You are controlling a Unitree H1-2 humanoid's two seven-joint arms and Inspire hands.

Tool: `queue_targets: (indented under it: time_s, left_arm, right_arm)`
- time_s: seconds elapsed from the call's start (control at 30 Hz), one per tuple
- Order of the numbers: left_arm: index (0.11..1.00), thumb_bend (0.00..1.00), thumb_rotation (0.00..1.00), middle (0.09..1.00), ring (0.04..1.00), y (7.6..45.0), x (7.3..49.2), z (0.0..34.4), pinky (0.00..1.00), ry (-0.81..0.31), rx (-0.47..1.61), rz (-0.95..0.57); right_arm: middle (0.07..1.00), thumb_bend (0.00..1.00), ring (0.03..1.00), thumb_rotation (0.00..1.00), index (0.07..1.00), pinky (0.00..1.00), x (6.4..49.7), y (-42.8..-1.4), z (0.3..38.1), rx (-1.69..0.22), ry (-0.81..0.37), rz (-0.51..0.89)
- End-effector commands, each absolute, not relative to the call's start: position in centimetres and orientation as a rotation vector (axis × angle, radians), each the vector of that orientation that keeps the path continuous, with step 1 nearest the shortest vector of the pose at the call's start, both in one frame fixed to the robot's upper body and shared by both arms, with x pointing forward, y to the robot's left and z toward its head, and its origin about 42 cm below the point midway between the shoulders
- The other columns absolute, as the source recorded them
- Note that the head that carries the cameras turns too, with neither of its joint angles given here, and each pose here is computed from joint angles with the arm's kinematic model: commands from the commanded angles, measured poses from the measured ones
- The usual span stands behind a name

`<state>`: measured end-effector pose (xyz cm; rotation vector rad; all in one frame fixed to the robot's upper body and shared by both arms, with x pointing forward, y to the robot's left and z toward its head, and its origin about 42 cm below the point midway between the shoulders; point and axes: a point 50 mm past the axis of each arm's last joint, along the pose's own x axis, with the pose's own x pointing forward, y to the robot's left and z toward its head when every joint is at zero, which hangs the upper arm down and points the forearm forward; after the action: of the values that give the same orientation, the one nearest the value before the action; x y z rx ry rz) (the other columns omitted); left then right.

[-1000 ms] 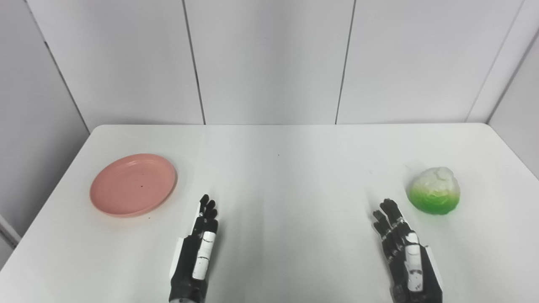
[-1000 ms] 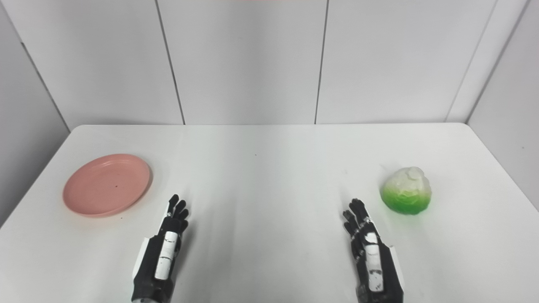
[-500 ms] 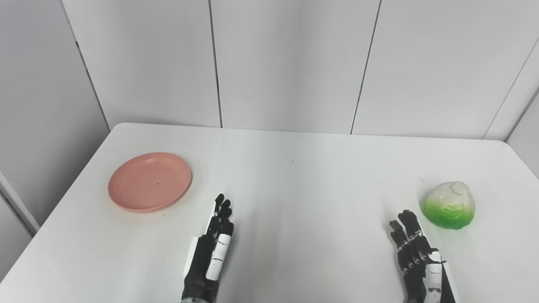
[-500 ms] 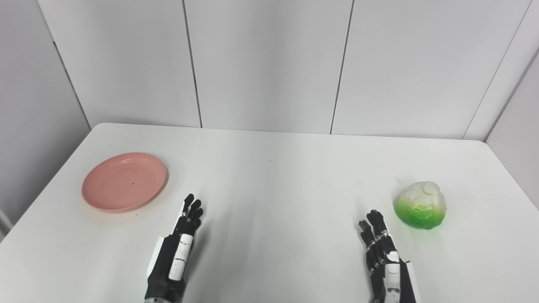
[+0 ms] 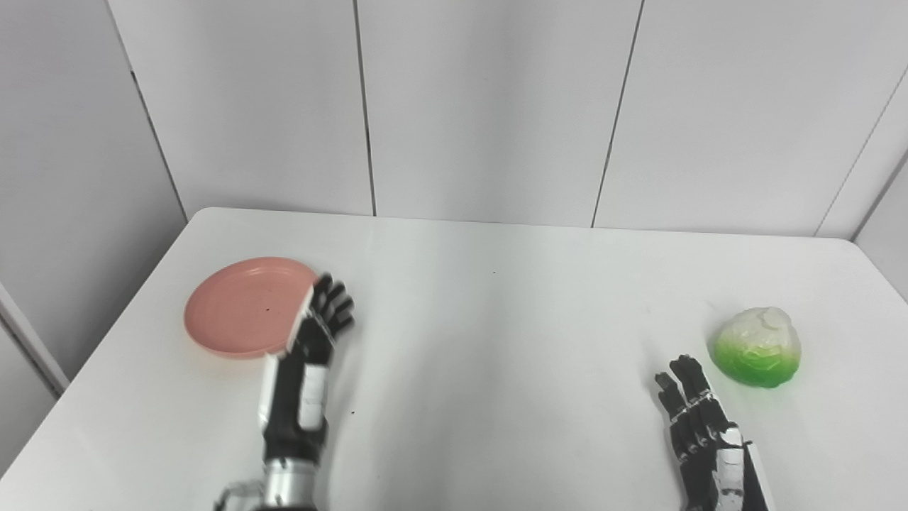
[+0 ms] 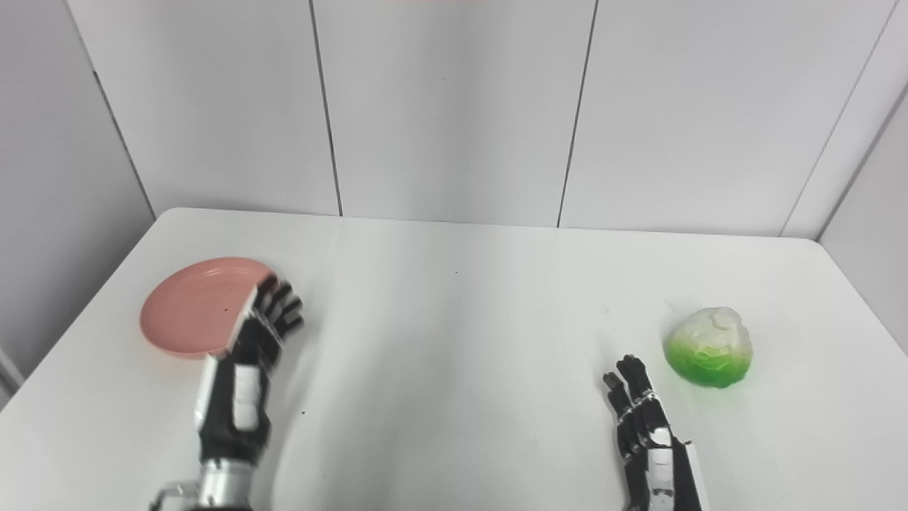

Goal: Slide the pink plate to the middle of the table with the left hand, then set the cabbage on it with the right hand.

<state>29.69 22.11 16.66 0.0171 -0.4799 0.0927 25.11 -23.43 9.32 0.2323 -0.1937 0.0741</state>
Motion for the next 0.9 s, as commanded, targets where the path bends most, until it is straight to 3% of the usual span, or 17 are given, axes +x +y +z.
queue_targets:
  time_s: [0.0, 0.3, 0.4, 0.87]
  left_arm:
    - [0.864, 1.00, 0.96, 0.875, 0.867, 23.0, 31.6, 20.6, 0.86, -0.610, 0.050, 0.071]
    - [0.850, 1.00, 0.93, 0.857, 0.843, 30.0, 36.2, 26.0, 0.73, -0.646, 0.077, 0.118]
    - [0.857, 1.00, 0.92, 0.868, 0.847, 32.5, 37.5, 27.1, 0.75, -0.652, 0.081, 0.118]
    - [0.843, 1.00, 0.93, 0.878, 0.863, 42.9, 43.7, 26.5, 0.73, -0.516, 0.181, 0.306]
  right_arm:
    - [0.952, 0.90, 0.928, 0.94, 0.916, 0.99, 24.1, -25.0, 6.7, 0.210, -0.092, 0.036]
    - [0.921, 0.89, 0.899, 0.92, 0.882, 0.96, 24.1, -24.8, 6.7, 0.221, -0.097, 0.027]
    - [0.910, 0.89, 0.893, 0.92, 0.872, 0.94, 24.0, -24.8, 6.7, 0.219, -0.097, 0.026]
    - [0.889, 0.89, 0.881, 0.91, 0.855, 0.92, 23.7, -25.0, 6.6, 0.215, -0.090, 0.038]
